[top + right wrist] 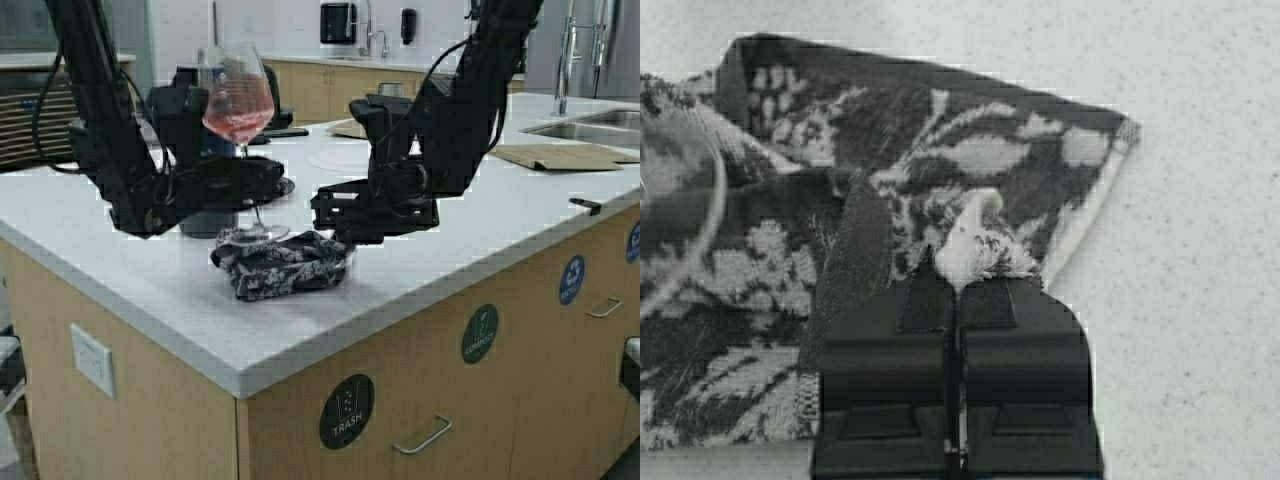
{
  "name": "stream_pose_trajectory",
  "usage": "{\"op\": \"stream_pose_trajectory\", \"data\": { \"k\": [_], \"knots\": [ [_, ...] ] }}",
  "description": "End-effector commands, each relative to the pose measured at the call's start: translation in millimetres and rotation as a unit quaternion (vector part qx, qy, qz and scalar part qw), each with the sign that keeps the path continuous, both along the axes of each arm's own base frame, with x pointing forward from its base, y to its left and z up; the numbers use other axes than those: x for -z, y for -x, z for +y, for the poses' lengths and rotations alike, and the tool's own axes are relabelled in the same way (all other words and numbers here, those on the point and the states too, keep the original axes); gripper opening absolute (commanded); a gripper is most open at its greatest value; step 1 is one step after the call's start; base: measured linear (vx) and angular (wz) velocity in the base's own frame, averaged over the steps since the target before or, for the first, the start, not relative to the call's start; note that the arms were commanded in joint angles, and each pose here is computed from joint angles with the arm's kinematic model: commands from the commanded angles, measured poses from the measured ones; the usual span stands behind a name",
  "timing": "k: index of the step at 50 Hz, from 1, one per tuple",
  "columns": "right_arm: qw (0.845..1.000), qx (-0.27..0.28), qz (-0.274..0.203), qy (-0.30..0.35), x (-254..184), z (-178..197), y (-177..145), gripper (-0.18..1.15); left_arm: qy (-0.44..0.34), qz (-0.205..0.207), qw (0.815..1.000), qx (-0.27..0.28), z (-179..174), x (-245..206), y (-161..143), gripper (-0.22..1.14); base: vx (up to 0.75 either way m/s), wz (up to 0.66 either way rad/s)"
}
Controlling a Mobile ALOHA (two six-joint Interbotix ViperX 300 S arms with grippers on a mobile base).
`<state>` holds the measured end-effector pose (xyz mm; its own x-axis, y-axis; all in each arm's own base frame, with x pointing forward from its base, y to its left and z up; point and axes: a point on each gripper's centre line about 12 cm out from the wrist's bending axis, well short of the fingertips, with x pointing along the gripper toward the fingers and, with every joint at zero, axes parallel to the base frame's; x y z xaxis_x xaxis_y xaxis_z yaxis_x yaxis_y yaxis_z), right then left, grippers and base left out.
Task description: Get the cloth and wipe up the spill under the wine glass
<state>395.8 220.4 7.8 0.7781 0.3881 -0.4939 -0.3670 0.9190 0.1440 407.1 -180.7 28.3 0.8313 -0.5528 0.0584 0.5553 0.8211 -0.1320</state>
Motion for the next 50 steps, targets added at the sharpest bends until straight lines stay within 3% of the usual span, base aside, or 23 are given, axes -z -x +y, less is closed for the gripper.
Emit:
{"op": "stream_pose_trajectory", "data": {
  "k": [1,18,29,34,40,50],
  "knots": [
    [1.000,0.002,-0.019,-0.010,-13.4,1.2,-5.4,0.07,-0.009,-0.018,1.000,0.002,-4.0,4.3,-6.1,0.13,0.00,0.00],
    [1.000,0.003,-0.027,-0.014,-16.4,1.7,-6.5,0.07,-0.052,-0.003,0.999,0.001,-3.8,51.0,-5.6,0.13,0.00,0.00],
    [0.998,0.016,-0.049,-0.029,-33.0,-5.3,-10.4,0.07,-0.040,-0.035,0.999,0.002,-4.1,10.4,-4.8,0.13,0.00,0.00],
    [0.995,0.055,-0.066,-0.046,-48.5,-26.7,-18.3,0.07,-0.032,-0.058,0.998,0.002,-3.9,-20.0,-3.2,0.13,0.00,0.00],
    [0.983,0.140,-0.093,-0.078,-71.1,-71.5,-29.3,0.07,-0.024,-0.080,0.996,0.001,-4.6,-42.1,-5.0,0.13,0.00,0.00],
    [0.950,0.238,-0.160,-0.123,-112.3,-131.0,-30.6,0.07,-0.027,-0.075,0.997,0.004,-7.2,-29.9,-8.4,0.13,0.00,0.00]
  ]
}}
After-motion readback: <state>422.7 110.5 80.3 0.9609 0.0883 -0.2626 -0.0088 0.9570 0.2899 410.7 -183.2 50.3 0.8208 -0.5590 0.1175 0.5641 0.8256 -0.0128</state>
